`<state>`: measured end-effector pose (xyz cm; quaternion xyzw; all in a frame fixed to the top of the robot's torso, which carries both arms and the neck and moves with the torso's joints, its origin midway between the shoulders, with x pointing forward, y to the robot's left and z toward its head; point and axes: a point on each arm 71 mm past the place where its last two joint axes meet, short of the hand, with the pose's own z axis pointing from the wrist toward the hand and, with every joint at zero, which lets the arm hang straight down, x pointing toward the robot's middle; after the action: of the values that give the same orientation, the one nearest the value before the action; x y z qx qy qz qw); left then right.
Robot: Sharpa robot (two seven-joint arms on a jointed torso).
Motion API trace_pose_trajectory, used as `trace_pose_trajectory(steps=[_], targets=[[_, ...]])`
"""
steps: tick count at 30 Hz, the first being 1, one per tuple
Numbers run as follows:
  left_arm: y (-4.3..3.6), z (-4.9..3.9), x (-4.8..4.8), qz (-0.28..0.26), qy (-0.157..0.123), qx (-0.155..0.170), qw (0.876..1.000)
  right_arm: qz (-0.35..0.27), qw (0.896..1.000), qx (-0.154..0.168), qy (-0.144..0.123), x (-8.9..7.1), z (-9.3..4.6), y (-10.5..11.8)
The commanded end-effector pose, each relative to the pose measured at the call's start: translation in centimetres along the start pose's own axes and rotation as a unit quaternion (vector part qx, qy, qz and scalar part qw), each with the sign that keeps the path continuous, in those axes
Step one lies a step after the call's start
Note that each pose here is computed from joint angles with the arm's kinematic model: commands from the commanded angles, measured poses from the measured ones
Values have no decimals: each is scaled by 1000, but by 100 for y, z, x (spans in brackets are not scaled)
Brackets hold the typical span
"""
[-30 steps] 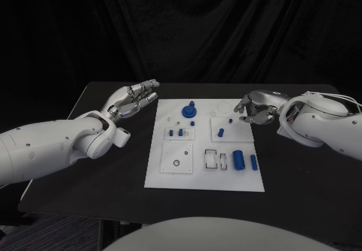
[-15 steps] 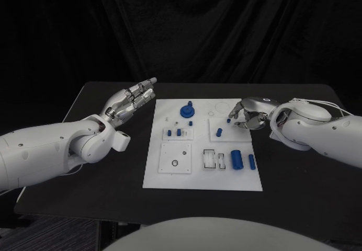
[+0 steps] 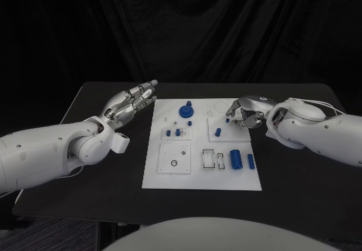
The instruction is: Assemble the parts on the task board
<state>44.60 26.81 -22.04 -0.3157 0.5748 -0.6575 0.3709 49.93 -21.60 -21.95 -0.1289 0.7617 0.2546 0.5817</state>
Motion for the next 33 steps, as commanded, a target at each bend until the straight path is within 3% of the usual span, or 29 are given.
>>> trace_pose_trajectory(steps=[1, 33], targets=[[-99, -7, 27, -19, 14, 75, 997, -5, 1000, -9, -13, -2, 16, 13], [-19, -12, 60, -29, 22, 51, 998, -3, 1000, -5, 12, 199, 135, 19]])
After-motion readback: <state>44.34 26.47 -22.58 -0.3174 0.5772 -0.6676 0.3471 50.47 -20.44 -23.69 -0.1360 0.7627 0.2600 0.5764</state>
